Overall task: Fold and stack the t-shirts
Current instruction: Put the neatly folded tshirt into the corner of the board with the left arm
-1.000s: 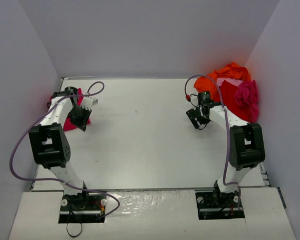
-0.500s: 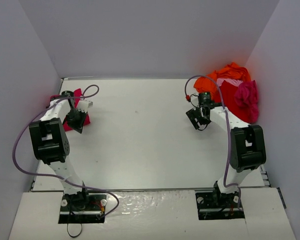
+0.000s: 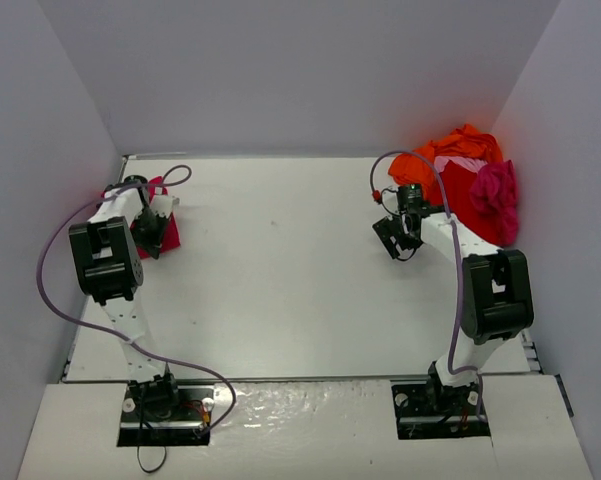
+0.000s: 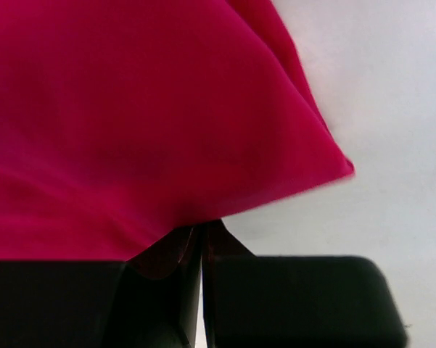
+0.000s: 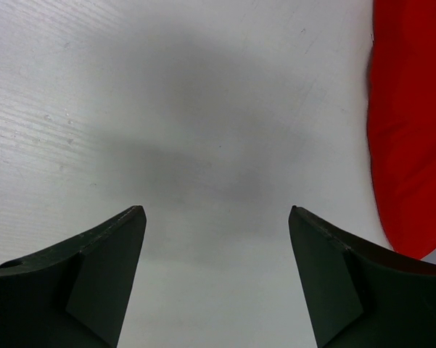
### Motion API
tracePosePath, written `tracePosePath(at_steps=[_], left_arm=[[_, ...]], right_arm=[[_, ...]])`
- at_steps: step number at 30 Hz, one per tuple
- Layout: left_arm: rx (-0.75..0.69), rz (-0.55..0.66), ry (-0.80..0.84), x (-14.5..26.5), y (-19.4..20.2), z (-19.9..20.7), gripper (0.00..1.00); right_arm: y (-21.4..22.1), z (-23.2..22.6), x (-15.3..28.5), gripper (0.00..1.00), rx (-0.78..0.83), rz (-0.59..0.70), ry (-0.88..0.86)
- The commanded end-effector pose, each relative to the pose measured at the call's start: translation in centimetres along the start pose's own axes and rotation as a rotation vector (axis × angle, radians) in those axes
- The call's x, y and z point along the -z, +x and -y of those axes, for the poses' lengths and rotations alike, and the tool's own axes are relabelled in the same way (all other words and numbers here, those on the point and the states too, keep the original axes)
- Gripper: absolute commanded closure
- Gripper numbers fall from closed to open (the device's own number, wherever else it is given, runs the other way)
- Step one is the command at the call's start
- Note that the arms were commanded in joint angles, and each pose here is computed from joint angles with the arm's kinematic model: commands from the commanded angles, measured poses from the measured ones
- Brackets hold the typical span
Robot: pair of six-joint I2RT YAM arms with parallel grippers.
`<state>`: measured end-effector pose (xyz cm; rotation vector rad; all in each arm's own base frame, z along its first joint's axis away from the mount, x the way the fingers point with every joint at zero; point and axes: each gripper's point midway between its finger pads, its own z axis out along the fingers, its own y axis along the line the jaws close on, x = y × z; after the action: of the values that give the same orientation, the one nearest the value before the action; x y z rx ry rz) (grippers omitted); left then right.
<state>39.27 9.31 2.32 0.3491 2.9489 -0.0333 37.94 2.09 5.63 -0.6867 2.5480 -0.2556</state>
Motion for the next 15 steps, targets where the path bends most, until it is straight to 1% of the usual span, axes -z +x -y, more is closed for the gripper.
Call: tracePosePath(at_steps=[1, 6, 11, 15], left_arm=[[0.064, 0.013, -0.08, -1.5, -1.6, -3.7, 1.0], [0.106, 0.02, -0.109, -1.5, -2.8, -6.3, 1.0], [0.129, 0.038, -0.131, -1.1, -4.2, -8.0, 1.0], [0.149, 0.027, -0.109, -1.6, -5.5, -8.4, 1.0]], right_arm=[[-1.5, 0.7, 1.5, 0.23, 0.004, 0.066, 0.025], [-1.4, 0.6, 1.2, 0.23, 0.006, 0.059, 0.022], [-1.3, 0.4, 0.7, 0.23, 0.013, 0.045, 0.018], [-1.3, 0.1, 0.4, 0.23, 0.027, 0.035, 0.021]])
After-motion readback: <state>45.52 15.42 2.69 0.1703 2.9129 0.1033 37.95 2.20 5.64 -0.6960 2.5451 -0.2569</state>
